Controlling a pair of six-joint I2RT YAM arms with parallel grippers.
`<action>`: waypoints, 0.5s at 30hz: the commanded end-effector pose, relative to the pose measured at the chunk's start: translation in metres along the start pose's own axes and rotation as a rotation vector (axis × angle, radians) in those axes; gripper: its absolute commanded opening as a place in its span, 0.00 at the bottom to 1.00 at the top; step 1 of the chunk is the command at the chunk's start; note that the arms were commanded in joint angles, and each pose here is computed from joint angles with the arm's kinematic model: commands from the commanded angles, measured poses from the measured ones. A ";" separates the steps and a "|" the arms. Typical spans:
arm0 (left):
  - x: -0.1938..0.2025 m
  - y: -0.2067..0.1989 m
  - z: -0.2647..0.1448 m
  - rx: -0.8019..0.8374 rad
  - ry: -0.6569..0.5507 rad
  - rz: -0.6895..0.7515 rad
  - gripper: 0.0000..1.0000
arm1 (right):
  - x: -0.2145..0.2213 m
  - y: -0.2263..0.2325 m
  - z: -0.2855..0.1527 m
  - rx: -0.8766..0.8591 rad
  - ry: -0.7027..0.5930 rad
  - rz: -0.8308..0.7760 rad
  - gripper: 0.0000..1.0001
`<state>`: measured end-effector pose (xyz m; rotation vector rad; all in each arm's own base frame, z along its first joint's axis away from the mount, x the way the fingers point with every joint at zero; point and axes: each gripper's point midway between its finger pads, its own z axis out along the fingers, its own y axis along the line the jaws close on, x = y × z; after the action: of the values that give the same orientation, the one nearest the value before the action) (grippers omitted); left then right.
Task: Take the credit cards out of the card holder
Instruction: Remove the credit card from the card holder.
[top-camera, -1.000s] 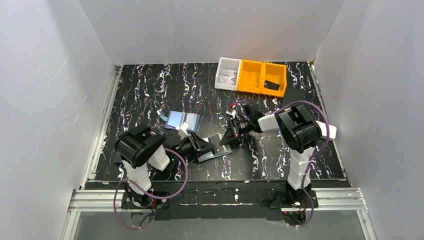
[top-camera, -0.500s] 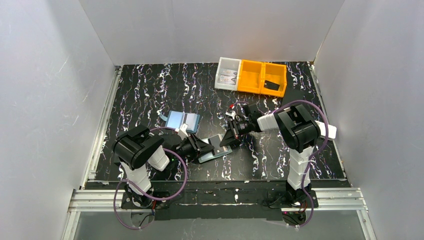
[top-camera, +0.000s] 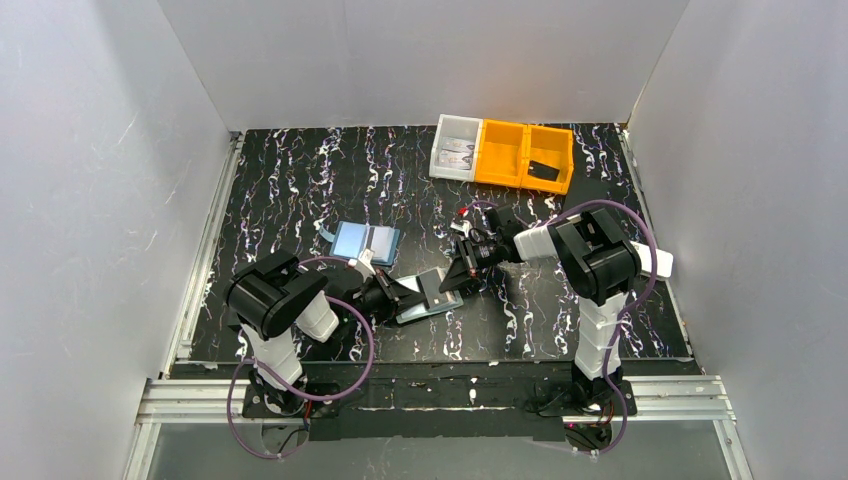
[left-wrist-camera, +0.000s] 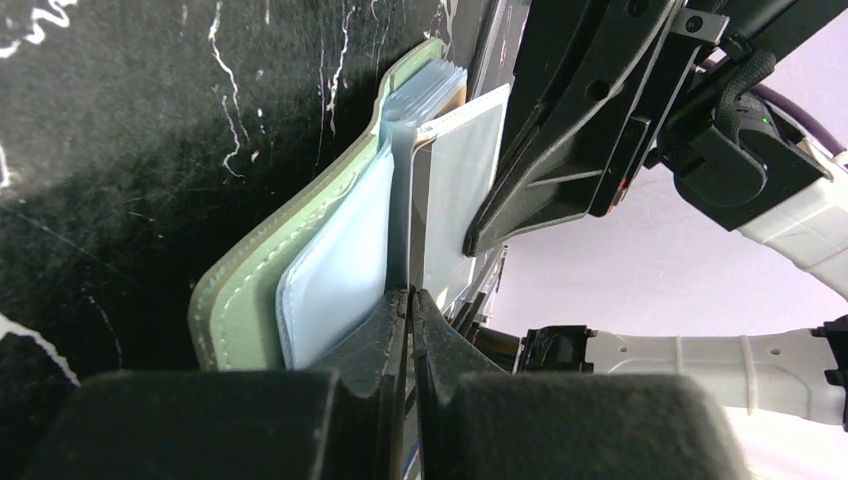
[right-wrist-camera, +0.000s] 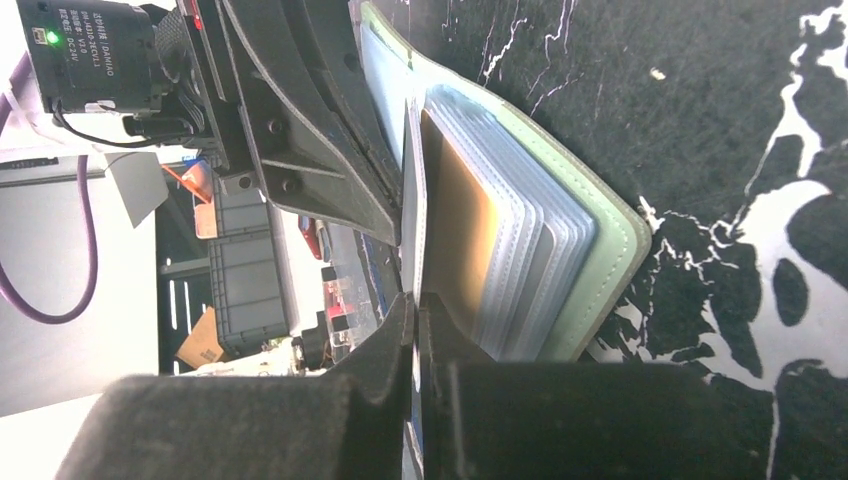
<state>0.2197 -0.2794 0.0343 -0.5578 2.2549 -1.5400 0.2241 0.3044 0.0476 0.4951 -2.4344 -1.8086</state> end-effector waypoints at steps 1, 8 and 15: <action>-0.016 -0.044 -0.007 0.165 -0.099 0.158 0.00 | 0.006 -0.003 0.005 0.002 0.044 -0.004 0.19; -0.006 -0.014 -0.013 0.093 -0.054 0.185 0.00 | 0.002 -0.010 -0.001 0.020 0.021 0.001 0.14; -0.005 0.001 -0.014 0.053 -0.050 0.171 0.00 | 0.003 -0.012 -0.001 0.027 0.022 -0.003 0.01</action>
<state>0.2151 -0.2700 0.0340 -0.4110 2.1986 -1.4828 0.2196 0.3010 0.0430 0.5032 -2.4203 -1.7833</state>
